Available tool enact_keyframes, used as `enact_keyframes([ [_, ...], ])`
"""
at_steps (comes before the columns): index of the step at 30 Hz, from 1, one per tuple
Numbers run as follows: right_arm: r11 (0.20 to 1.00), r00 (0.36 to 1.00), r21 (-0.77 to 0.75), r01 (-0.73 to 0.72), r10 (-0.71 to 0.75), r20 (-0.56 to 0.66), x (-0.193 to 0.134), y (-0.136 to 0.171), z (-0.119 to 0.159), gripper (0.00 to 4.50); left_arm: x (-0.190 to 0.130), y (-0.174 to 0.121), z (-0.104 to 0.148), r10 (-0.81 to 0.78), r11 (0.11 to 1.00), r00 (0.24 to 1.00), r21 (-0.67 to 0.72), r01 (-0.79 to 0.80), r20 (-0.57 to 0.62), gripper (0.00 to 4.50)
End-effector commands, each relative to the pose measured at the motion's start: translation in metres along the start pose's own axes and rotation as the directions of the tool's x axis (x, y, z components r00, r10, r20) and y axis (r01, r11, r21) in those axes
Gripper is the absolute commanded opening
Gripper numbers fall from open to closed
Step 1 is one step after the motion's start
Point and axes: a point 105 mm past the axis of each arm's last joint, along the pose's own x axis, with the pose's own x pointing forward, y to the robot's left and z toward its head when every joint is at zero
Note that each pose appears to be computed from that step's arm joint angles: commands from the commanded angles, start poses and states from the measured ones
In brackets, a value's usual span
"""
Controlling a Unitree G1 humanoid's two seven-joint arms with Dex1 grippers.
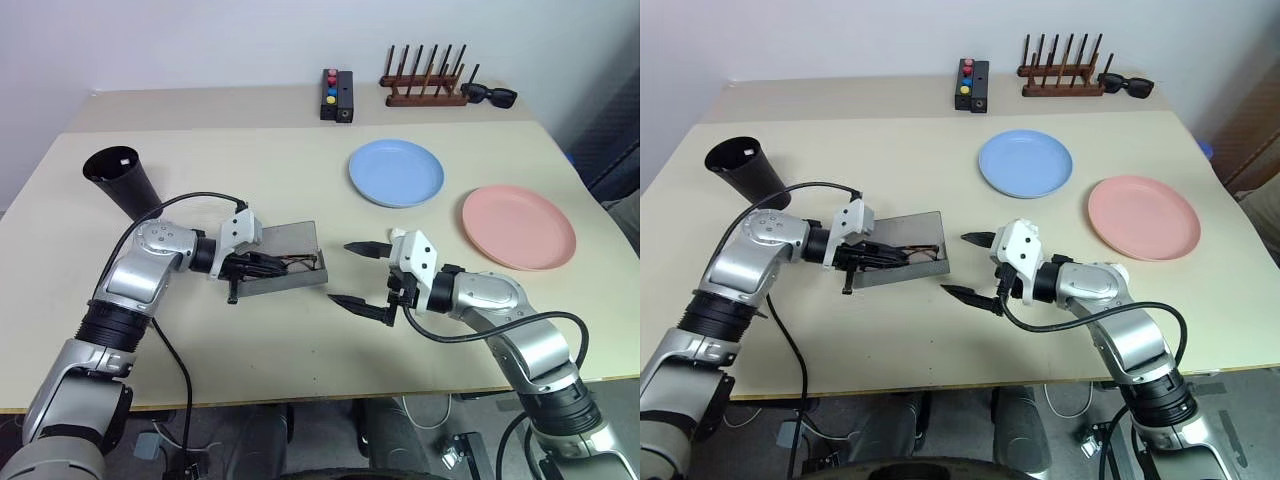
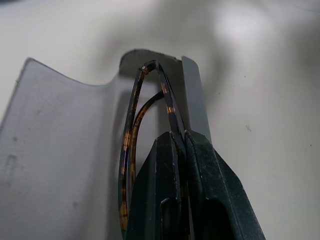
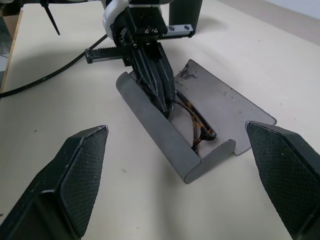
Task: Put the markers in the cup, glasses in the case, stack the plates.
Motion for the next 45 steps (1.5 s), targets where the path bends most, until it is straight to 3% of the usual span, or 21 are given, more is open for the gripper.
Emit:
enact_keyframes([
  [1,1.0,0.999,-0.028,-0.004,0.005,0.036,0.003,0.001,0.009,4.5,-0.002,0.001,0.005,0.015,1.0,1.0,0.027,-0.015,-0.002,1.03],
  [6,1.0,0.999,-0.029,-0.008,0.009,0.039,0.004,0.001,0.01,4.5,-0.006,0.01,0.015,0.061,0.997,0.997,0.036,-0.063,0.05,3.58],
  [10,1.0,0.999,-0.028,-0.011,0.012,0.041,0.005,0.001,0.01,4.5,-0.021,0.029,0.042,0.154,0.987,0.97,0.015,-0.16,0.188,3.58],
  [14,1.0,0.999,-0.029,-0.012,0.013,0.044,0.006,0.002,0.011,4.5,-0.042,0.056,0.052,0.3,0.951,0.926,0.008,-0.31,0.228,3.58],
  [21,0.999,0.999,-0.032,-0.013,0.014,0.049,0.007,0.002,0.012,4.5,-0.064,0.086,0.022,0.497,0.863,0.862,0.053,-0.503,0.094,0.2],
  [28,0.999,0.998,-0.031,-0.019,0.021,0.054,0.01,0.003,0.013,4.5,-0.061,0.099,-0.005,0.581,0.811,0.814,0.076,-0.58,0.01,0.2],
  [35,0.999,0.998,-0.031,-0.024,0.025,0.058,0.011,0.005,0.014,4.5,-0.048,0.083,-0.029,0.457,0.889,0.885,0.074,-0.452,-0.089,0.2],
  [45,1.0,0.998,-0.024,-0.015,0.017,0.06,0.01,0.006,0.014,4.5,-0.058,0.056,-0.015,0.305,0.952,0.952,-0.035,-0.304,0.013,0.2],
])
